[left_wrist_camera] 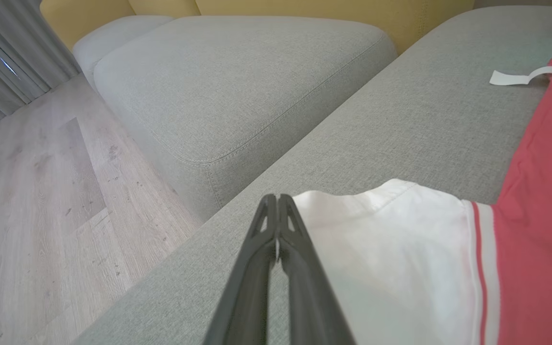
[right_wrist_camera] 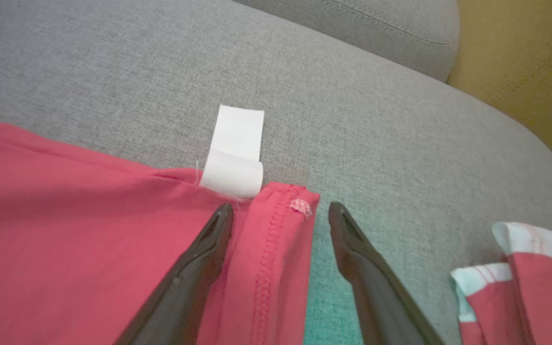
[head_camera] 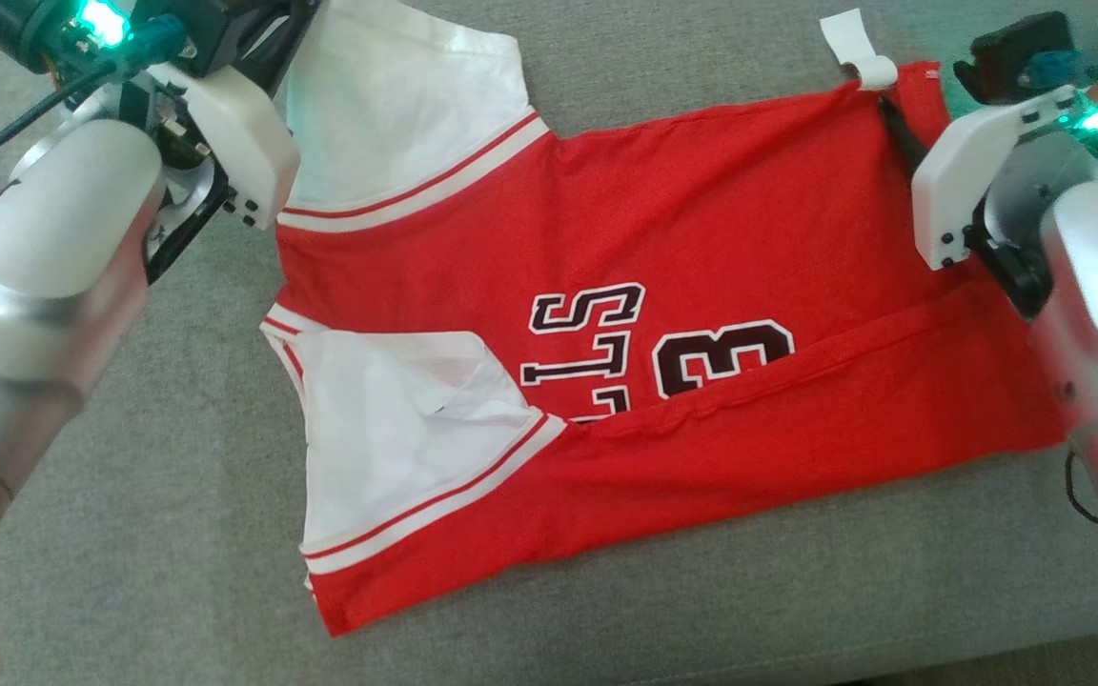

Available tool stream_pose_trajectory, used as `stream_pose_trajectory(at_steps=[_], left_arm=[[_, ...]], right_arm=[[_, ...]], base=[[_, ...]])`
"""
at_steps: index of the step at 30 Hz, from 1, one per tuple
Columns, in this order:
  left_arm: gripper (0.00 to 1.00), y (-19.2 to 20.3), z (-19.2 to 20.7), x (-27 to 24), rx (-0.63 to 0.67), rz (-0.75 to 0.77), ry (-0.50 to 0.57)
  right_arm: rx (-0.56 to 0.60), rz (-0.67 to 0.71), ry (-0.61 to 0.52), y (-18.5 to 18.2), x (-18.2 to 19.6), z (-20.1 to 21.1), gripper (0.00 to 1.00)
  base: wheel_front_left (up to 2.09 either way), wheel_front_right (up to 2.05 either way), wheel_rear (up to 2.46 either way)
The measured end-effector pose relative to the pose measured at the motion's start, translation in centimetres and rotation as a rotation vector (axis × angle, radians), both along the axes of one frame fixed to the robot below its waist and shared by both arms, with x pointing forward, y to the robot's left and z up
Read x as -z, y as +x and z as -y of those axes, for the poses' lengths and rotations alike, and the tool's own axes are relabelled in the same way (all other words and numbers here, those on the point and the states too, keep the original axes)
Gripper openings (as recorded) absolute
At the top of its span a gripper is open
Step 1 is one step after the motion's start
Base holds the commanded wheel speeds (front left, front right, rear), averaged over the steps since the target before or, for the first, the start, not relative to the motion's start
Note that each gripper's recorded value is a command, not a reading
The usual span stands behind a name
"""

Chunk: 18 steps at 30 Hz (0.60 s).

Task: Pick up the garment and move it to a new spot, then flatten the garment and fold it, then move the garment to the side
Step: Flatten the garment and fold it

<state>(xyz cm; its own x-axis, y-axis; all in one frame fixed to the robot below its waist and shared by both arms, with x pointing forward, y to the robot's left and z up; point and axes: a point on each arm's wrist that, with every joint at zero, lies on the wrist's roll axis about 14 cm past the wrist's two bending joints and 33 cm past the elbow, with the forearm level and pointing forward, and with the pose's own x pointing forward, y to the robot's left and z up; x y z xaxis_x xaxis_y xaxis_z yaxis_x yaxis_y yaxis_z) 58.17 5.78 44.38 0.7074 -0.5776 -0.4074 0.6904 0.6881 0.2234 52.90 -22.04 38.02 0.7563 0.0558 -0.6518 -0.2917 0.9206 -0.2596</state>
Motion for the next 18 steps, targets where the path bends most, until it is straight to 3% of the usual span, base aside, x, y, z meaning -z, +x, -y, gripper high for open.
stream_pose_trajectory(at_steps=[14, 18], left_arm=[[0.0, -0.3, -0.2, 0.0, -0.001, 0.0, -0.01], [0.0, -0.4, -0.3, 0.0, 0.001, 0.001, -0.005]], right_arm=[[-0.049, 0.059, -0.15, 1.8, -0.5, 1.1, 1.0], [-0.043, 0.067, -0.154, 2.0, -0.6, 1.2, 0.78]], base=[[0.0, 0.0, 0.0], [0.0, 0.0, 0.0]])
